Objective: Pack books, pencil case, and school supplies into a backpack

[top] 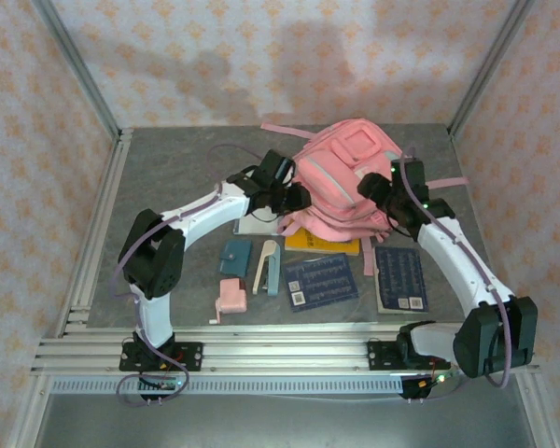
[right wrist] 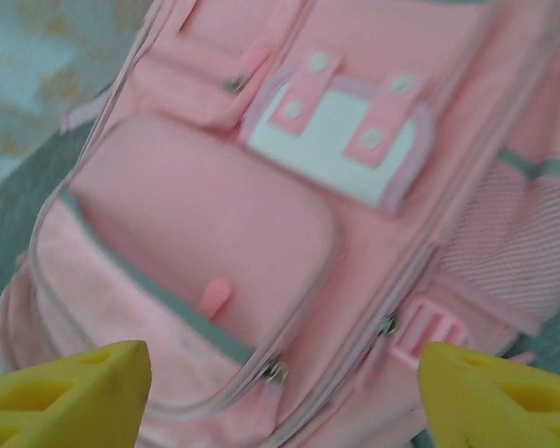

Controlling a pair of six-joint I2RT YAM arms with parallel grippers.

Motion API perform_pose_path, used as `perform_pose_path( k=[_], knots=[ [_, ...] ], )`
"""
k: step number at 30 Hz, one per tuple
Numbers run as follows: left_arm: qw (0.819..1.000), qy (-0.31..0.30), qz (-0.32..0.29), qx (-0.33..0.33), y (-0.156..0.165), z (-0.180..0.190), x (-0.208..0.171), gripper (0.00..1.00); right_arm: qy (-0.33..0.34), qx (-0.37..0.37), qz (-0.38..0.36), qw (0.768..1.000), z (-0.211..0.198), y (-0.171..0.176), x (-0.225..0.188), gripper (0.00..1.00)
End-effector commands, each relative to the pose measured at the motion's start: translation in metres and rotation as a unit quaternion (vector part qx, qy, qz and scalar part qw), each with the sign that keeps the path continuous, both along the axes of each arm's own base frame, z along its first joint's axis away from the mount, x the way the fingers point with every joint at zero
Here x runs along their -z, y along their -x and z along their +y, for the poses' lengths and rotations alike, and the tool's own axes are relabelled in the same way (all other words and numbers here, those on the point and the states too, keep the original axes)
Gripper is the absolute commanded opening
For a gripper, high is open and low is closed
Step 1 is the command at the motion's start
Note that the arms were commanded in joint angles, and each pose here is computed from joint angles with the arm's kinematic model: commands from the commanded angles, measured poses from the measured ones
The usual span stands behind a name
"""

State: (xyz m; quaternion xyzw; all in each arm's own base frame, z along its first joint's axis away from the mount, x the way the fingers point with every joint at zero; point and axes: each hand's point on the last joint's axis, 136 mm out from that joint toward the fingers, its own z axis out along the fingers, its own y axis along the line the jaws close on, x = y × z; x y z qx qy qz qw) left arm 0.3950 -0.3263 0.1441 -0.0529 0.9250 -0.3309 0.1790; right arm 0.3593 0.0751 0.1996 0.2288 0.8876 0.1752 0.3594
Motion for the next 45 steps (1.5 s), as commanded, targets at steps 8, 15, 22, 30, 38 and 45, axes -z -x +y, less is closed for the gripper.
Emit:
perform_pose_path(
  k=[8, 15, 22, 30, 38, 45],
  knots=[
    [0.994, -0.073, -0.079, 0.018, 0.04, 0.053, -0.067, 0.63, 0.017, -0.056, 0.003, 0.998, 0.015, 0.031, -0.009, 0.73],
    [0.979, -0.202, -0.011, 0.005, 0.086, 0.116, -0.006, 0.57, 0.029, -0.136, 0.034, 0.99, 0.05, 0.057, 0.01, 0.65],
    [0.97, -0.24, 0.031, 0.029, 0.124, 0.142, 0.052, 0.51, 0.028, -0.171, 0.047, 0.984, 0.065, 0.075, 0.033, 0.62],
    [0.969, -0.235, 0.056, 0.054, 0.141, 0.13, 0.077, 0.5, -0.003, -0.188, 0.064, 0.98, 0.073, 0.088, 0.058, 0.6],
    [0.965, -0.237, 0.059, 0.092, 0.143, 0.115, 0.085, 0.43, -0.01, -0.202, 0.075, 0.976, 0.076, 0.097, 0.076, 0.58],
    [0.965, -0.229, 0.08, 0.1, 0.142, 0.105, 0.102, 0.4, -0.025, -0.217, 0.086, 0.972, 0.082, 0.102, 0.087, 0.58]
  ],
)
